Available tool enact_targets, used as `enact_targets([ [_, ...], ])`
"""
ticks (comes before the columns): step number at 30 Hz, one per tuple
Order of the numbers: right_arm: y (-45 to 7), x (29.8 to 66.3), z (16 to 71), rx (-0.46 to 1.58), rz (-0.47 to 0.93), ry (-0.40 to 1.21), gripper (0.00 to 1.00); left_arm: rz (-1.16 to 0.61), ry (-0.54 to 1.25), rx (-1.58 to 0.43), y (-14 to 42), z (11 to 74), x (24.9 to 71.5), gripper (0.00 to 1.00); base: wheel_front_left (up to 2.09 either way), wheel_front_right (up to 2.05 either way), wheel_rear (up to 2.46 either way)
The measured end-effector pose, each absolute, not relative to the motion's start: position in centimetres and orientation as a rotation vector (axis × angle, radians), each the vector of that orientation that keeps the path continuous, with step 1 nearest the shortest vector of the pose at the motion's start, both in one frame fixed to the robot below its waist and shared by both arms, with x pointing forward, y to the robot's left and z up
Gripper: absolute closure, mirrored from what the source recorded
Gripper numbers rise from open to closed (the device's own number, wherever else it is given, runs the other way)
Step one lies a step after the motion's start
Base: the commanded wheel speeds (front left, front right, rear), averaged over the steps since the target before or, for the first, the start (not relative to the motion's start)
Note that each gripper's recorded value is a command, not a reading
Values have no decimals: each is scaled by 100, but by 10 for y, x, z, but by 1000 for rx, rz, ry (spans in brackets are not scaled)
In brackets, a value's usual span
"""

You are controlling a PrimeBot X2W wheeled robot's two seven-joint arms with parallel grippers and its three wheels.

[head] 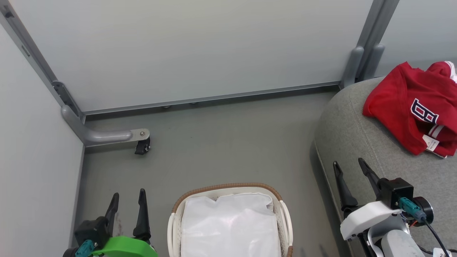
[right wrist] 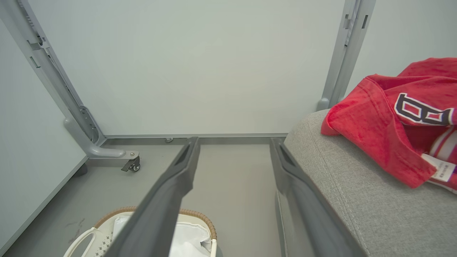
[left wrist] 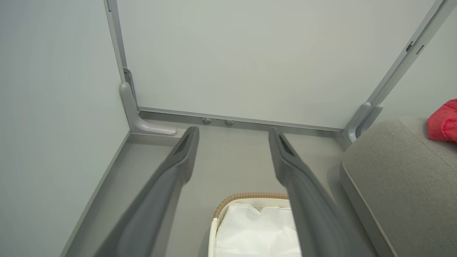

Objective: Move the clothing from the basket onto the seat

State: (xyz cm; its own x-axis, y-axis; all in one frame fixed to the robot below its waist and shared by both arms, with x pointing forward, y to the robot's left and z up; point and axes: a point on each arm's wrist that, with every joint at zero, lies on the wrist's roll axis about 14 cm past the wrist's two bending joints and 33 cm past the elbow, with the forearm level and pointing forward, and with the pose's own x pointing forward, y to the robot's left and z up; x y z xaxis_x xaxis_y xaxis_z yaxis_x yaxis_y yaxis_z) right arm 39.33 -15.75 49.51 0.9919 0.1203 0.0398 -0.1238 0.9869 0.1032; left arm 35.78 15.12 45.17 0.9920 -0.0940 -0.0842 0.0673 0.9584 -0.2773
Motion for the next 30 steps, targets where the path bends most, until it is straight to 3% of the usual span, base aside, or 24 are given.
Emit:
enact_targets([
  [15, -157, 393, 492, 119, 121, -25, 0, -80, 119, -301, 150, 445, 357, 0, 0, 0, 0],
  [16, -157, 393, 491, 120, 121, -22, 100, -79, 125, -303, 150, 443, 356, 100, 0, 0, 0],
  [30, -167, 385, 469, 323, 49, 68, 100, -5, 191, -470, 160, 430, 352, 100, 0, 0, 0],
])
